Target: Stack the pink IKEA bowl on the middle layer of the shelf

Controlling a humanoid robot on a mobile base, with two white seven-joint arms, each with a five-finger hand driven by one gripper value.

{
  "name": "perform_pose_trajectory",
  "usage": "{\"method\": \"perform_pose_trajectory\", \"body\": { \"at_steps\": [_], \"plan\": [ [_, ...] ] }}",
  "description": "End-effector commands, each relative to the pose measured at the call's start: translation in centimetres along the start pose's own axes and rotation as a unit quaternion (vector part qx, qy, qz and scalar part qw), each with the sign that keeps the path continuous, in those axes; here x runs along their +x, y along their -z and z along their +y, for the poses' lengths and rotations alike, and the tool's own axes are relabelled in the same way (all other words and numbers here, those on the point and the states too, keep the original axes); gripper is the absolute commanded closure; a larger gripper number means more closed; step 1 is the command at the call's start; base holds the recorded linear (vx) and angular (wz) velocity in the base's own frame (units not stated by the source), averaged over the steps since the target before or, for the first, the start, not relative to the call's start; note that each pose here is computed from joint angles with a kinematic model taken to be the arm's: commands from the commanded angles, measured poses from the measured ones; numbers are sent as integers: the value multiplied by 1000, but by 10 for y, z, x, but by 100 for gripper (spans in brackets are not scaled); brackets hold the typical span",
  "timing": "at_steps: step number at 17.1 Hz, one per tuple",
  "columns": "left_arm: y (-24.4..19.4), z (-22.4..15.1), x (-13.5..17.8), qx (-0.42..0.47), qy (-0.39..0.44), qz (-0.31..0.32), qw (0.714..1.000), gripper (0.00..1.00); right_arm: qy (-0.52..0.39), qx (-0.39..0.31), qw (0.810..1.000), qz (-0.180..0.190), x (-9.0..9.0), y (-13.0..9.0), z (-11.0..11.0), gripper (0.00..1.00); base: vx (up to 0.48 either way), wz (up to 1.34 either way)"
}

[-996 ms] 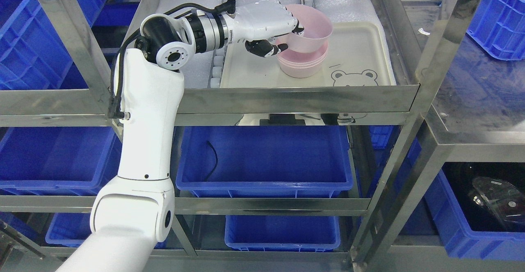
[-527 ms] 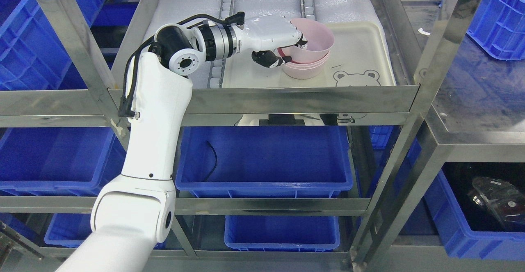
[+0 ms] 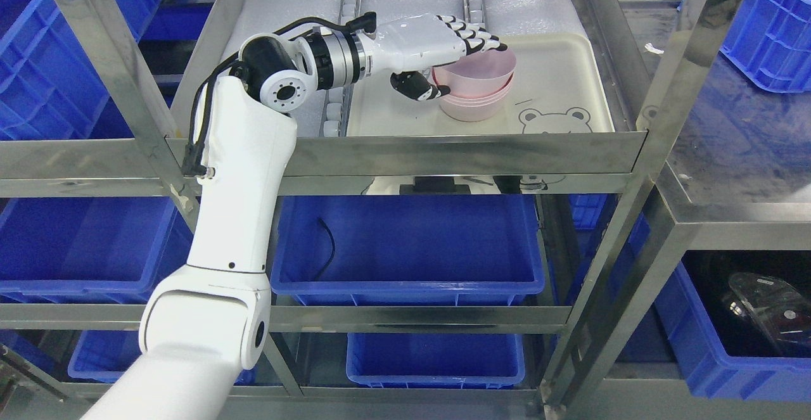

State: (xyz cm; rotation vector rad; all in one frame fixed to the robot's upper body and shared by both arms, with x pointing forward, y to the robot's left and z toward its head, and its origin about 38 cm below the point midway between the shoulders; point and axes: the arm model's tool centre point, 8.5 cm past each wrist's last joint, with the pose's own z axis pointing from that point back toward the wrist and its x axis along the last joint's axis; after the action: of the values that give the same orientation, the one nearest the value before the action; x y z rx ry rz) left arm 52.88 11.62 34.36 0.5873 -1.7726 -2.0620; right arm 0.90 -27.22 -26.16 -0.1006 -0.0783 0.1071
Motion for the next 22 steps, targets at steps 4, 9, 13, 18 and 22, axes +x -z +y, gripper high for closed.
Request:
{"method": "perform_pose_trajectory", "body": {
  "at_steps": [4, 9, 13, 18, 22],
  "plan": [
    [-36, 80, -15, 186, -105, -52, 976, 0, -1, -9, 1000, -6, 3, 0, -11, 0, 0, 0],
    [-36, 124, 29, 303, -165, -143, 928, 0, -1, -9, 1000, -5, 2, 0, -11, 0, 0, 0],
    [16, 28, 150, 238, -214, -240, 917, 0, -1, -9, 1000, -5, 2, 0, -11, 0, 0, 0],
    [6, -85, 221, 187, -258, -316, 894, 2, -1, -9, 1000, -5, 2, 0, -11, 0, -15, 20],
    [-13, -161, 265, 135, -317, -330, 879, 2, -1, -9, 1000, -5, 2, 0, -11, 0, -13, -19]
  ]
}}
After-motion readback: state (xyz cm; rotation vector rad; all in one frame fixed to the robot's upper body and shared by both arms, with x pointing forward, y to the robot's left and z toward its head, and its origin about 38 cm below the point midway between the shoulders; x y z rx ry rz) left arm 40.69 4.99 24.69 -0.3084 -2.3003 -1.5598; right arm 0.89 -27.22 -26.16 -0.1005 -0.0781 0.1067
